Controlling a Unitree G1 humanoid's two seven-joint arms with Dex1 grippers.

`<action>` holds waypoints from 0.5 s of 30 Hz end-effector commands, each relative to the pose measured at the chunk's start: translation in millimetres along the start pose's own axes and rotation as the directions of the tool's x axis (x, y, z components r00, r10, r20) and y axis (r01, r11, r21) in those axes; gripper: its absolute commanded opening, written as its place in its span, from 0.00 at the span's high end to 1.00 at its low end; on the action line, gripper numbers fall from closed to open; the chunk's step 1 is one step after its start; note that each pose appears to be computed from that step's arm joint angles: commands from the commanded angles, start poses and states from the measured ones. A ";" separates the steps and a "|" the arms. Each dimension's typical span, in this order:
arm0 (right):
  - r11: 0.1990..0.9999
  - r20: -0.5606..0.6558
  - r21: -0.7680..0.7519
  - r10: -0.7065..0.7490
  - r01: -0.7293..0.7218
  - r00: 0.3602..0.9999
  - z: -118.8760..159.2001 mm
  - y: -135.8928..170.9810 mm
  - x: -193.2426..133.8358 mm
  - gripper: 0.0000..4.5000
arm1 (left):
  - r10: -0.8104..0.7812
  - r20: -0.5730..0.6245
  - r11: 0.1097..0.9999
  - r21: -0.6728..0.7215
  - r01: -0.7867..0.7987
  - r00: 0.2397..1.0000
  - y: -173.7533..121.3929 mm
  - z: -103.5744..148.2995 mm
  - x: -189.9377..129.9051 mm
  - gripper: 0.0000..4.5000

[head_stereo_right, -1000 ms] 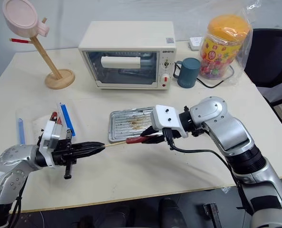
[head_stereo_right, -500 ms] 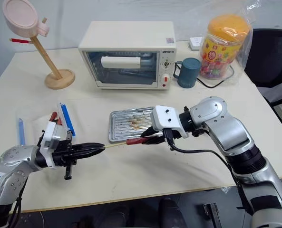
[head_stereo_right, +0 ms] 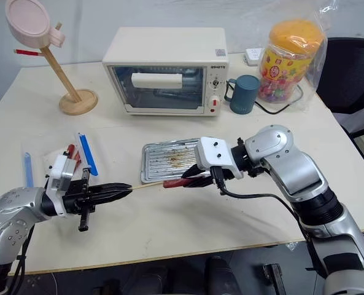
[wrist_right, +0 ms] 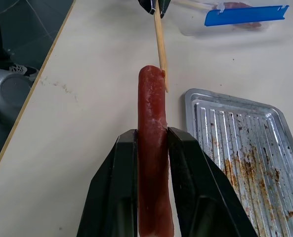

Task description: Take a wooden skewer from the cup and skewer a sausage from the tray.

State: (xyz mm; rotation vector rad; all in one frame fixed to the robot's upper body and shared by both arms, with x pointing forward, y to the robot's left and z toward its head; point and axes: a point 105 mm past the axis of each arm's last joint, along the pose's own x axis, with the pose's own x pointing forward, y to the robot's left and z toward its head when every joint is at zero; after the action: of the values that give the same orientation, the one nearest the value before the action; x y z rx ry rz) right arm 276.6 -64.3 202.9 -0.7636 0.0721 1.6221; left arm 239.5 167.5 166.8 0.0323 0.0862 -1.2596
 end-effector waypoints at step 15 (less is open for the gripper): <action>0.999 -0.002 -0.046 0.007 -0.007 1.000 6.7 0.3 -1.1 0.80 | -0.030 0.015 0.999 0.039 0.030 0.999 -2.4 5.5 8.5 1.00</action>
State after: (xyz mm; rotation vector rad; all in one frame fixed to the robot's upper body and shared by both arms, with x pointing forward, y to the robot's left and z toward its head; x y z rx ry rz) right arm 277.2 -64.7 202.7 -0.7692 0.0732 1.6181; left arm 240.8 161.3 166.3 0.0325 0.0816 -1.2806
